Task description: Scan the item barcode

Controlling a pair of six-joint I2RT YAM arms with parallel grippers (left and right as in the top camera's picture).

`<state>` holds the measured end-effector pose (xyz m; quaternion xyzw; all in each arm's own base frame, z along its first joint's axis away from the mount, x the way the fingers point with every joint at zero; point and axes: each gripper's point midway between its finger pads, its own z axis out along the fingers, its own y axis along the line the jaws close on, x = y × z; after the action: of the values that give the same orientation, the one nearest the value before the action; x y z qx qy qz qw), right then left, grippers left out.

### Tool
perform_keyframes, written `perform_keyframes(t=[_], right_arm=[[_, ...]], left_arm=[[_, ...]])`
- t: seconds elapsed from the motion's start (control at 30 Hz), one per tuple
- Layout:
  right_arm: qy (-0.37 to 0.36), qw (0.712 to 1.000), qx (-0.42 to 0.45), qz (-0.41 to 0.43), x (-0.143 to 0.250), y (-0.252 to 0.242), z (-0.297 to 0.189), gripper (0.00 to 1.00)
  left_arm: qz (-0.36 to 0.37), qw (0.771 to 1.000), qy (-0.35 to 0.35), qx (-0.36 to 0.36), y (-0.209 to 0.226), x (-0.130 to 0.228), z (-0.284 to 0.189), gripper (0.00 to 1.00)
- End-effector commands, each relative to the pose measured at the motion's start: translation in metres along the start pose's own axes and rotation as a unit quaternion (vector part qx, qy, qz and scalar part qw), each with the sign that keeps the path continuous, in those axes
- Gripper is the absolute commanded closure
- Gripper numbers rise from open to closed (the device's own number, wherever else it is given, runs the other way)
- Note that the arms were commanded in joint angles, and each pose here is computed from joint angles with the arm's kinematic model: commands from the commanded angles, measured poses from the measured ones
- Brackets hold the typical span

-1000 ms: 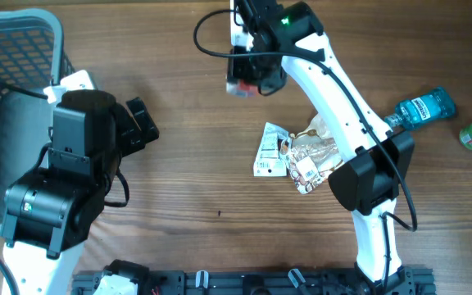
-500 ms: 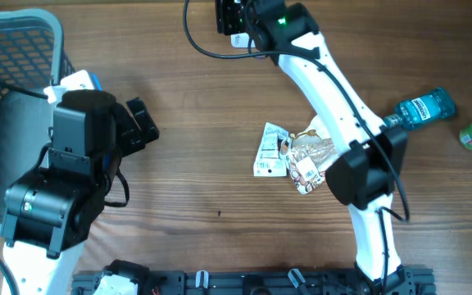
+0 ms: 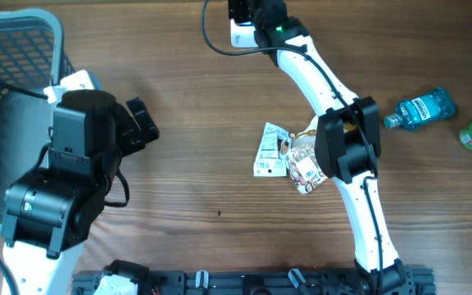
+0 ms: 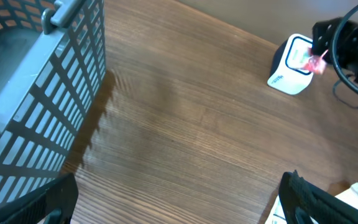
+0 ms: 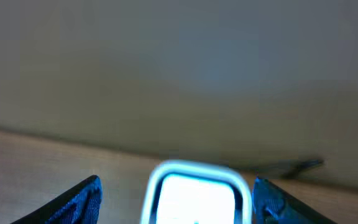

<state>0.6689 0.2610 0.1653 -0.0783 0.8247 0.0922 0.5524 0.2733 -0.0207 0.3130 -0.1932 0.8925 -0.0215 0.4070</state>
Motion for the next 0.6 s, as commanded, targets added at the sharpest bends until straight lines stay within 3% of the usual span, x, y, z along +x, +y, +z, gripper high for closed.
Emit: perform_keyframes(t=[0.0,0.2,0.57], right_arm=[[-0.012,1.000,0.000,-0.010,0.012,0.004,0.013,0.21],[-0.007,1.000,0.026,-0.010,0.027,-0.005,0.022,0.21],[0.002,0.997,0.072,-0.041,-0.014,-0.010,-0.018,0.01]], left_arm=[[0.006,1.000,-0.009,-0.007,0.003,-0.005,-0.002,0.00],[0.006,1.000,-0.009,-0.007,0.003,-0.005,-0.002,0.00],[0.006,1.000,-0.009,-0.007,0.003,-0.005,-0.002,0.00]])
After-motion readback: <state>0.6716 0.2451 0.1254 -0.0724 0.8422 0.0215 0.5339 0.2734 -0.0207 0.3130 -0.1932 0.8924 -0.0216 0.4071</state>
